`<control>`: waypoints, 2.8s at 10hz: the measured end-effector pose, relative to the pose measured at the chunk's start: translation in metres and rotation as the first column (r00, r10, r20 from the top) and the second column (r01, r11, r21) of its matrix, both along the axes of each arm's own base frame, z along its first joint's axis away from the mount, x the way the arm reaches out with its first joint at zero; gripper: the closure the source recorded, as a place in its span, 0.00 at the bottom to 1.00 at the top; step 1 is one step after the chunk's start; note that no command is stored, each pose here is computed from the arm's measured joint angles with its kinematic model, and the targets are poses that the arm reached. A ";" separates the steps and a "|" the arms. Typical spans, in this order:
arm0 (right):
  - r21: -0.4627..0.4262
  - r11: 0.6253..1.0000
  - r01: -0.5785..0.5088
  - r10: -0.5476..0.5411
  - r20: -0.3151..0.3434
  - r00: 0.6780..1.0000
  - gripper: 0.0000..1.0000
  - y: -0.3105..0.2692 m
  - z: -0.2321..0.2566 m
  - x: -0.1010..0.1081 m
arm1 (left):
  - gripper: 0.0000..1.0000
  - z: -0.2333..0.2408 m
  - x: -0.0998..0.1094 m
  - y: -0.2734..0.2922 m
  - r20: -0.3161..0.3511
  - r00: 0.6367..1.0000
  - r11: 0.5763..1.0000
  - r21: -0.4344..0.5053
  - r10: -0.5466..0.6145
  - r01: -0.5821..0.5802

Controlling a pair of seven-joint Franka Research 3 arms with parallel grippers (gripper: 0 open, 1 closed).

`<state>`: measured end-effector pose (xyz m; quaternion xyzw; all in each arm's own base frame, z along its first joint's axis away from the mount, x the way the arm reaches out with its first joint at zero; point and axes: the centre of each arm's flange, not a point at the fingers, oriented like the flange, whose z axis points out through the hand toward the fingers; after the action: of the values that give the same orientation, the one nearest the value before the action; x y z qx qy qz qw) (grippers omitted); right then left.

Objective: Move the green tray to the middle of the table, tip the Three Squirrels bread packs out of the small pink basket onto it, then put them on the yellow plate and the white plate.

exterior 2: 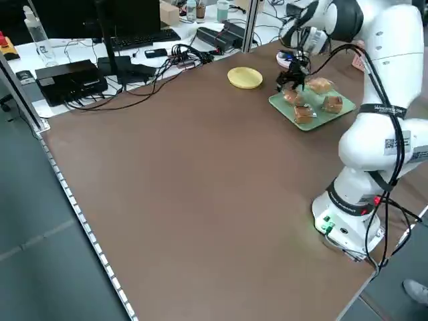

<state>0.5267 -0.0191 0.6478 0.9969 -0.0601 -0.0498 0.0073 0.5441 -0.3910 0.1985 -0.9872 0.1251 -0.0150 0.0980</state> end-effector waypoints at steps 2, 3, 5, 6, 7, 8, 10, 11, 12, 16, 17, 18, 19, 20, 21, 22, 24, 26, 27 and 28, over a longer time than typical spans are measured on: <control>0.000 1.000 0.018 -0.018 0.001 1.000 0.03 -0.009 0.000 -0.001 | 0.00 0.001 0.041 0.062 -0.019 1.000 1.000 0.004 -0.006 0.006; 0.000 1.000 0.017 -0.017 0.002 1.000 0.03 -0.009 0.000 0.000 | 0.00 0.002 0.052 0.082 -0.023 1.000 1.000 0.004 0.000 0.000; 0.000 1.000 0.015 -0.015 0.002 1.000 0.03 -0.008 0.000 0.000 | 0.00 0.003 0.049 0.075 -0.023 1.000 1.000 0.001 -0.005 0.005; 0.000 1.000 0.015 -0.015 0.002 1.000 0.03 -0.008 0.000 0.000 | 0.00 0.005 0.048 0.068 -0.016 1.000 1.000 -0.003 -0.003 0.003; 0.000 1.000 0.014 -0.014 -0.001 1.000 0.03 -0.007 0.000 -0.001 | 0.00 0.010 0.050 0.065 -0.007 1.000 1.000 -0.006 0.000 0.000; 0.000 1.000 0.013 -0.013 -0.005 1.000 0.03 -0.007 -0.001 -0.001 | 0.00 0.020 0.054 0.063 0.001 1.000 1.000 -0.011 0.019 -0.019; 0.001 1.000 0.012 -0.012 -0.007 1.000 0.03 -0.006 -0.001 -0.001 | 0.00 0.059 0.041 0.030 0.019 0.998 0.997 -0.042 0.062 -0.061; 0.001 1.000 0.010 -0.010 -0.007 1.000 0.03 -0.005 -0.001 -0.001 | 0.00 0.071 0.014 -0.003 0.006 0.999 0.998 -0.030 0.051 -0.051; 0.001 1.000 0.008 -0.008 -0.007 1.000 0.03 -0.004 -0.001 -0.001 | 0.00 0.071 -0.021 -0.038 -0.013 1.000 1.000 -0.004 0.022 -0.022; 0.001 1.000 0.005 -0.005 -0.009 1.000 0.03 -0.002 -0.002 -0.001 | 0.00 -0.003 -0.138 -0.076 -0.161 0.982 0.986 0.114 -0.099 0.118; 0.001 1.000 0.004 -0.004 -0.009 1.000 0.03 -0.002 -0.002 -0.001 | 0.00 -0.012 -0.149 -0.074 -0.182 0.977 0.983 0.128 -0.107 0.131; 0.001 1.000 0.000 0.000 -0.009 1.000 0.03 0.000 -0.002 -0.001 | 0.00 -0.016 -0.157 -0.075 -0.197 0.974 0.982 0.129 -0.109 0.136; 0.001 1.000 -0.005 0.005 -0.009 1.000 0.03 0.003 -0.002 -0.001 | 0.00 -0.017 -0.163 -0.079 -0.207 0.972 0.982 0.124 -0.112 0.140; 0.001 1.000 -0.008 0.008 -0.009 1.000 0.03 0.005 -0.002 -0.001 | 0.00 -0.015 -0.169 -0.085 -0.212 0.970 0.983 0.116 -0.117 0.144; 0.001 1.000 -0.009 0.009 -0.009 1.000 0.03 0.005 -0.002 -0.001 | 0.00 -0.011 -0.169 -0.091 -0.206 0.971 0.984 0.104 -0.120 0.144; 0.001 1.000 -0.009 0.009 -0.009 1.000 0.03 0.005 -0.002 -0.001 | 0.00 -0.002 -0.163 -0.097 -0.195 0.974 0.988 0.084 -0.114 0.133; 0.001 1.000 -0.009 0.009 -0.012 1.000 0.03 0.005 -0.002 -0.001 | 0.00 0.017 -0.150 -0.108 -0.173 0.980 0.993 0.043 -0.098 0.107; 0.001 1.000 -0.008 0.008 -0.018 1.000 0.03 0.005 -0.003 -0.002 | 0.00 0.023 -0.142 -0.109 -0.161 0.983 0.995 0.033 -0.085 0.091; 0.001 1.000 -0.008 0.008 -0.019 1.000 0.03 0.005 -0.003 -0.002 | 0.00 0.027 -0.132 -0.102 -0.160 0.985 0.997 0.042 -0.064 0.072; 0.001 1.000 -0.008 0.008 -0.020 1.000 0.03 0.005 -0.003 -0.002 | 0.00 0.045 -0.109 -0.085 -0.147 0.989 0.998 0.052 -0.025 0.033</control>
<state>0.5248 -0.0146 0.6450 0.9966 -0.0561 -0.0600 0.0074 0.4353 -0.4761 0.2438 -0.9807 0.1466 0.0595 0.1152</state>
